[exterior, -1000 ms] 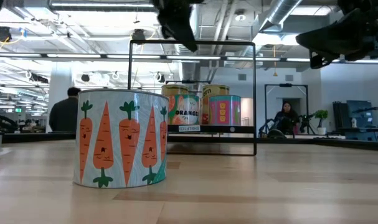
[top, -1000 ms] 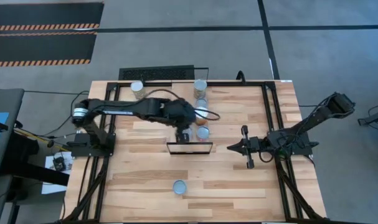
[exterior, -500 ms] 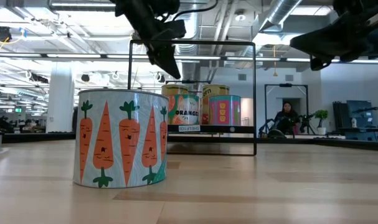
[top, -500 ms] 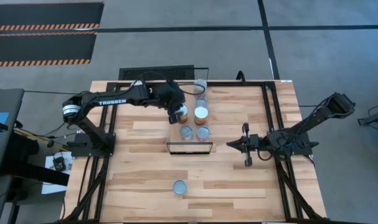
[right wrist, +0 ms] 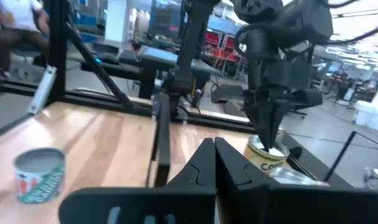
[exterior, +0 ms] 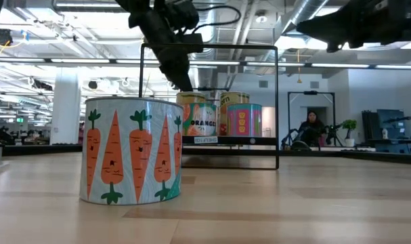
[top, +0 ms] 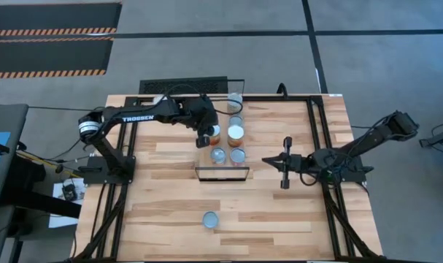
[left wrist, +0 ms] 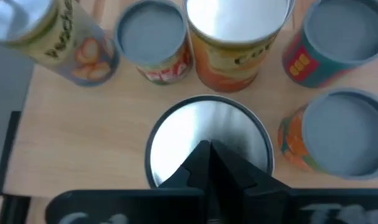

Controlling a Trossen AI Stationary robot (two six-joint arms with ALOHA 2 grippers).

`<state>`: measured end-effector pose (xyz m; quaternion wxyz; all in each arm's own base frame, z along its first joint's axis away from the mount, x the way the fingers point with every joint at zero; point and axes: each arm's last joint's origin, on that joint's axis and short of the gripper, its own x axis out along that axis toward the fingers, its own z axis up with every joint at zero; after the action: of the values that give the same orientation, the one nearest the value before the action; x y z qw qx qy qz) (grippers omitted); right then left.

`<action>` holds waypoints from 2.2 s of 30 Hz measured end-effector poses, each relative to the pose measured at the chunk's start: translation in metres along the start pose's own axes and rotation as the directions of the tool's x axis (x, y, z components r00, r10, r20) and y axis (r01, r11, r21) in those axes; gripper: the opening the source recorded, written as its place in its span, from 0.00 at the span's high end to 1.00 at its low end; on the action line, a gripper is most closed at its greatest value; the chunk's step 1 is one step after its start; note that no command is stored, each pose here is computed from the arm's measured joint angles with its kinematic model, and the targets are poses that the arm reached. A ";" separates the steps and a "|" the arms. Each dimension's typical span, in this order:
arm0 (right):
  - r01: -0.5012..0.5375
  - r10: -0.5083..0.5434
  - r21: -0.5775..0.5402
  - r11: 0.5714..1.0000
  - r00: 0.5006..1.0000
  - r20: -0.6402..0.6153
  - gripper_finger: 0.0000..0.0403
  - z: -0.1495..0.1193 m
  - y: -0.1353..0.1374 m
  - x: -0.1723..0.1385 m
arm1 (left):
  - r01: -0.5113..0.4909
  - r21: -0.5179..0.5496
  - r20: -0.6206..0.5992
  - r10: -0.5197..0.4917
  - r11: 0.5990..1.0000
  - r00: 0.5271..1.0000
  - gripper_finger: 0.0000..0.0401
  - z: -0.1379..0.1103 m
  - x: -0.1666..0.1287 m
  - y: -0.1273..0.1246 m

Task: Pick and place cans onto a shelf
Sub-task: Adjust the canned corn on the shelf, then put the canned carrots on the shelf

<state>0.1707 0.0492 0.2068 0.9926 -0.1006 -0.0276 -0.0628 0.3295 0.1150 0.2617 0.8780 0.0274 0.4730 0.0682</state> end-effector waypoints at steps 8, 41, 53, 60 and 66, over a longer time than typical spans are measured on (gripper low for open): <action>0.038 -0.040 -0.033 0.999 0.998 -0.052 0.98 -0.001 -0.008 0.006 | 0.009 0.021 0.023 -0.010 1.000 1.000 1.00 0.003 0.007 0.000; 0.153 -0.153 -0.090 0.984 0.988 0.007 0.98 0.003 -0.030 0.012 | 0.021 -0.012 0.089 -0.020 1.000 0.996 1.00 0.021 -0.008 0.002; 0.066 -0.064 -0.029 0.997 0.996 0.060 0.99 -0.022 -0.053 0.005 | 0.003 0.063 0.361 -0.026 0.998 0.932 1.00 0.025 -0.074 -0.040; 0.097 -0.098 0.031 0.995 0.994 0.040 0.99 -0.039 -0.067 -0.003 | 0.001 0.072 0.367 -0.027 0.997 0.930 1.00 -0.008 -0.090 -0.100; 0.108 -0.110 0.035 0.993 0.993 0.040 0.99 -0.039 -0.069 -0.004 | 0.030 0.116 0.348 -0.069 0.993 0.935 1.00 -0.033 -0.094 -0.162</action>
<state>0.1596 -0.0257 0.1815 0.9884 -0.0839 -0.0551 -0.1143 0.2661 -0.0596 0.3026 0.9470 0.0750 0.3120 0.0140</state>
